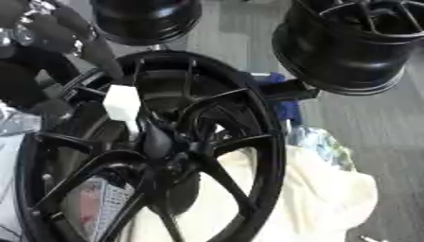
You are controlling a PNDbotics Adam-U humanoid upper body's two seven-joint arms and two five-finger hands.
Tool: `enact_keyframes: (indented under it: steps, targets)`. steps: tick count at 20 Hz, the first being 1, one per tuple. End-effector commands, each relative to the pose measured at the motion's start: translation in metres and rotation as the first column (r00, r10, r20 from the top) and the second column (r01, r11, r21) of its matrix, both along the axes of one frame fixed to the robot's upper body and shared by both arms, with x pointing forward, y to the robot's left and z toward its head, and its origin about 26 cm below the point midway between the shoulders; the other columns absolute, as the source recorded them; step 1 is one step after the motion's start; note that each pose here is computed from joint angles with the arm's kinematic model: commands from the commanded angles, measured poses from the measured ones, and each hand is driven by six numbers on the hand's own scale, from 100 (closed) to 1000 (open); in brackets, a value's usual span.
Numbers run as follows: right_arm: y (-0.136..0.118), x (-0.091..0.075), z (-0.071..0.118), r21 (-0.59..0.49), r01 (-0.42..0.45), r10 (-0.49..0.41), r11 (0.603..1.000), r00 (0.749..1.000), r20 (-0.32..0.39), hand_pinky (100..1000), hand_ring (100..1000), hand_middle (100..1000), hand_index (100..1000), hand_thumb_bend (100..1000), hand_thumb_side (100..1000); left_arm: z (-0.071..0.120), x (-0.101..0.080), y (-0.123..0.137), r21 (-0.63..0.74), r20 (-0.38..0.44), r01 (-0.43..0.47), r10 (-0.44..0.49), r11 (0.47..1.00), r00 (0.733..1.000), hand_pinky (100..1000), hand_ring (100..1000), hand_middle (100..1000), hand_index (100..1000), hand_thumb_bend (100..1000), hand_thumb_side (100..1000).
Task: Pull the pin out of the wheel hub.
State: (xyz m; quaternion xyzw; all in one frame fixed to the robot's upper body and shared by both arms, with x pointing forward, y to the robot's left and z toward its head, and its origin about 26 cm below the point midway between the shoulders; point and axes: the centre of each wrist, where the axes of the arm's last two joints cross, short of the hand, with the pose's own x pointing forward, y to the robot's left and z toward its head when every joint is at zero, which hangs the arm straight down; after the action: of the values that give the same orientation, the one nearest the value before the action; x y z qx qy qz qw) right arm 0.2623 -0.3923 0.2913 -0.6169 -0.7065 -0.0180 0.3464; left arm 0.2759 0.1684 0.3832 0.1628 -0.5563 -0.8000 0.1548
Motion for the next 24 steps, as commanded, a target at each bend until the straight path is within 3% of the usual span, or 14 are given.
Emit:
enact_keyframes:
  steps: [1,10,23,24]
  targets:
    - [0.002,-0.004,0.012,0.105,0.361,-0.372,0.927,0.919,0.127,818,685,708,824,104,176,0.006,-0.004,-0.004,-0.016,-0.005,-0.045,0.045,0.999,0.999,907,858,776,903,100,529]
    - [0.002,-0.004,0.013,0.129,0.348,-0.364,0.929,0.922,0.134,818,676,702,824,100,188,-0.001,-0.002,-0.009,0.003,0.007,-0.136,0.136,0.991,0.991,908,868,787,903,100,607]
    - [0.000,-0.005,0.013,0.162,0.345,-0.367,0.924,0.920,0.134,817,669,698,825,100,197,-0.009,0.009,-0.003,0.029,0.063,-0.188,0.186,0.982,0.981,949,900,809,912,181,457]
    - [0.000,-0.005,0.013,0.165,0.345,-0.368,0.924,0.920,0.132,817,665,694,826,100,200,-0.009,0.010,-0.002,0.030,0.066,-0.190,0.188,0.981,0.980,958,909,815,917,207,386]
